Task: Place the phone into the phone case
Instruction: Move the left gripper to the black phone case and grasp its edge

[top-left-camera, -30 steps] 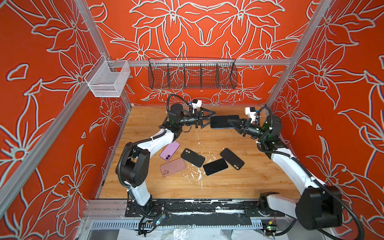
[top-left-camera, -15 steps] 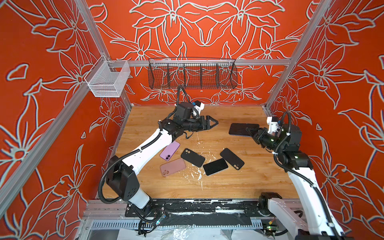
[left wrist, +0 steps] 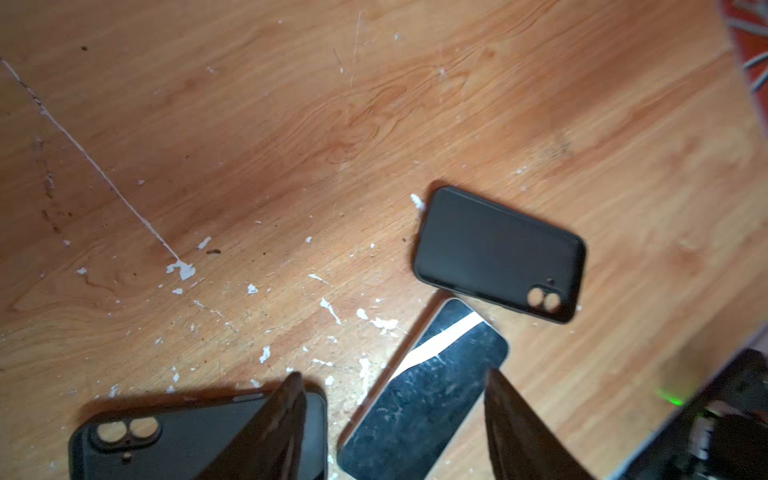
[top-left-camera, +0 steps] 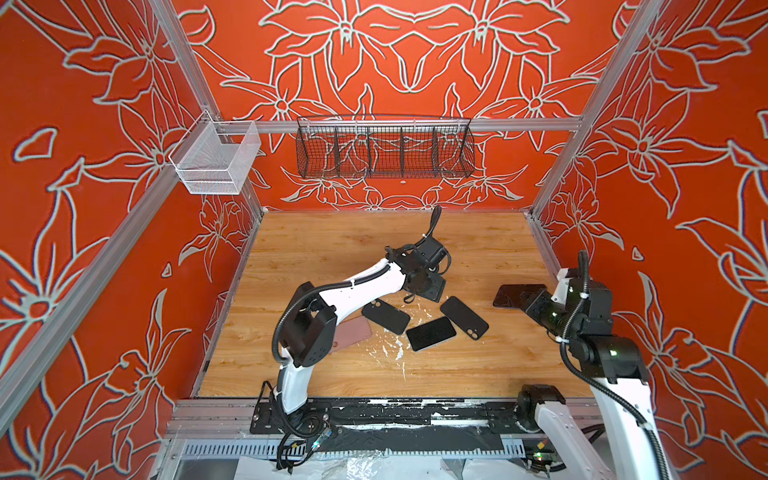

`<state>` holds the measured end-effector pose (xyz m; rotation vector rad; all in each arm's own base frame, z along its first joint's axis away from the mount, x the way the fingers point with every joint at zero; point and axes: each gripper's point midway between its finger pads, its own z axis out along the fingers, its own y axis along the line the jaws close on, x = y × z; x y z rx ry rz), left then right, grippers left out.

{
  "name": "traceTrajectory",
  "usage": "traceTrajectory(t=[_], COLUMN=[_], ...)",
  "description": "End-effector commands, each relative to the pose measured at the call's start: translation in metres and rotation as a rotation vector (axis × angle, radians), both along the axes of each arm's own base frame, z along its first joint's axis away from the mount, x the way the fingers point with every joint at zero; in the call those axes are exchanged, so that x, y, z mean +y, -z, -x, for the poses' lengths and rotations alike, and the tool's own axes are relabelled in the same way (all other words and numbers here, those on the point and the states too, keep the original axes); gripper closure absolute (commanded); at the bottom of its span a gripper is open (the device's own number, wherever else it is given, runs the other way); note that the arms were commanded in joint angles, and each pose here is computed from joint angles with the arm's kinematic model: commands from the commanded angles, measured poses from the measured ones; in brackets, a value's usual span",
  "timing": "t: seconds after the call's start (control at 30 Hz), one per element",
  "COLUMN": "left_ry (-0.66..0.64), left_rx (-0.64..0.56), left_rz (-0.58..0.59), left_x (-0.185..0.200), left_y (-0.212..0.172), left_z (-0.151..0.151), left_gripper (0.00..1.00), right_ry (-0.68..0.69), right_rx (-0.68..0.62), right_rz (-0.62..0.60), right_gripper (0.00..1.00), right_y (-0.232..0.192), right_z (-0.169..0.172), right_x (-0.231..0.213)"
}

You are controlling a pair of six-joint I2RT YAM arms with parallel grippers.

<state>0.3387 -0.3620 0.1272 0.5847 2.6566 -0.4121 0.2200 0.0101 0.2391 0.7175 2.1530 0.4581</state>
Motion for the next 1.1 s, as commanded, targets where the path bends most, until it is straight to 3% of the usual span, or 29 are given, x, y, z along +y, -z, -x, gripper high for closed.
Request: traceTrajectory(t=[0.0,0.63,1.07], left_ry=[-0.011,0.017,0.031], left_rx=[-0.019,0.087,0.106], left_rz=[-0.033,-0.066,-0.109], left_x=[-0.01,-0.052,-0.055], left_y=[0.002,0.069,0.097], left_z=[-0.003,-0.02,-0.024], left_gripper=[0.38,0.47,0.54], right_ry=[0.033,0.007,-0.006], right_rx=[0.025,0.034,0.028], right_rz=[0.056,0.02,-0.002], right_gripper=[1.0,1.0,1.0], right_y=[0.009,0.026,0.029], right_z=[0.008,0.019,0.018], right_x=[-0.01,-0.003,0.002])
